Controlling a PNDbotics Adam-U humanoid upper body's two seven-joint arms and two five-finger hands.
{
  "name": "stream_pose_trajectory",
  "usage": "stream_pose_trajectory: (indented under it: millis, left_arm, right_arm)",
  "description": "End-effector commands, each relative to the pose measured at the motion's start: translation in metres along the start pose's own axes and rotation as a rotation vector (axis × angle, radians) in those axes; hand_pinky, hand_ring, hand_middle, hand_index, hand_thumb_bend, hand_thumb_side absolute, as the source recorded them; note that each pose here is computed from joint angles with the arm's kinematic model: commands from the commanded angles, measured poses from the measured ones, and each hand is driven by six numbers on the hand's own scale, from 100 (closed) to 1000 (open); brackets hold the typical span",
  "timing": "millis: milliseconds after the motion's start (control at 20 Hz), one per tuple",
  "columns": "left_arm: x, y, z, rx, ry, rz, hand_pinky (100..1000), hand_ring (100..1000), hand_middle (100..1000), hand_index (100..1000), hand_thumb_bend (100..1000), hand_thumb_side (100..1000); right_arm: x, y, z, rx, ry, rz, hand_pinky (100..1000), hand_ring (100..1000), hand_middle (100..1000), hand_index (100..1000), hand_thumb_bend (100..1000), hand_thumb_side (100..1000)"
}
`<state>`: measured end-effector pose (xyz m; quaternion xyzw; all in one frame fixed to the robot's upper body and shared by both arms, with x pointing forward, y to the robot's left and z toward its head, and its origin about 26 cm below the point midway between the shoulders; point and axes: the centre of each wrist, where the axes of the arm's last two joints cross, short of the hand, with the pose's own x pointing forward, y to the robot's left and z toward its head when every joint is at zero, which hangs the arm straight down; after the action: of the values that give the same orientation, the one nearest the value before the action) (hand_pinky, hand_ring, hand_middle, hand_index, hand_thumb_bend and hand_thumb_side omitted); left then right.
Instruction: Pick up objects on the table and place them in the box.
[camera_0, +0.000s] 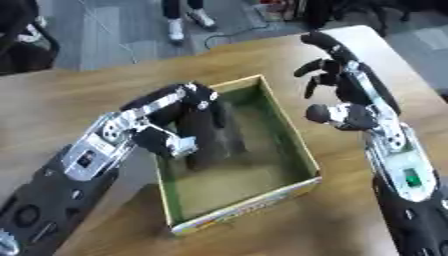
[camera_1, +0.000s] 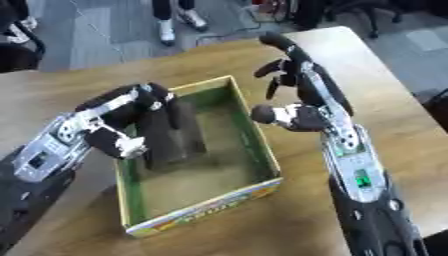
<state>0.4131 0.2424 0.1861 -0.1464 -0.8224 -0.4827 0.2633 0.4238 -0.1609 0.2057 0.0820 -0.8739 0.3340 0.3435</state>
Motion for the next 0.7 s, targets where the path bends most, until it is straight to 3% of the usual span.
stream_pose_trajectory:
  millis: [50, 350, 450, 500, 550, 600, 650, 700]
  left_arm:
    - [0.005, 0.008, -0.007, -0.364, -0.275, -0.275, 100, 100, 100, 395, 100, 396]
    - [0.004, -0.001, -0.013, -0.400, -0.277, -0.279, 100, 100, 100, 409, 100, 368]
    - [0.006, -0.003, -0.015, -0.410, -0.282, -0.287, 100, 100, 181, 486, 100, 307]
    - [0.008, -0.003, -0.018, -0.415, -0.289, -0.294, 100, 116, 271, 567, 100, 278]
    - [0.011, -0.004, -0.020, -0.423, -0.299, -0.306, 200, 220, 356, 616, 100, 307]
    - [0.013, -0.004, -0.022, -0.428, -0.306, -0.314, 296, 319, 435, 660, 100, 399]
    - [0.019, -0.004, -0.026, -0.437, -0.324, -0.330, 447, 481, 553, 757, 100, 516]
    - [0.025, -0.004, -0.029, -0.448, -0.341, -0.346, 461, 498, 568, 768, 100, 532]
  right_arm:
    - [0.010, -0.004, -0.010, 0.005, -0.039, 0.015, 398, 651, 929, 977, 1000, 541]
    - [0.010, -0.004, -0.010, 0.006, -0.039, 0.016, 398, 651, 930, 978, 1000, 541]
    - [0.010, -0.005, -0.010, 0.007, -0.039, 0.017, 398, 651, 930, 978, 1000, 541]
    - [0.010, -0.005, -0.010, 0.007, -0.038, 0.017, 398, 651, 930, 978, 1000, 541]
    - [0.010, -0.005, -0.010, 0.006, -0.038, 0.018, 398, 651, 930, 978, 1000, 541]
    - [0.010, -0.005, -0.010, 0.006, -0.037, 0.018, 398, 651, 930, 978, 1000, 541]
    - [0.010, -0.005, -0.009, 0.005, -0.037, 0.018, 398, 651, 929, 978, 1000, 541]
    - [0.010, -0.005, -0.009, 0.005, -0.037, 0.019, 398, 651, 929, 978, 1000, 541]
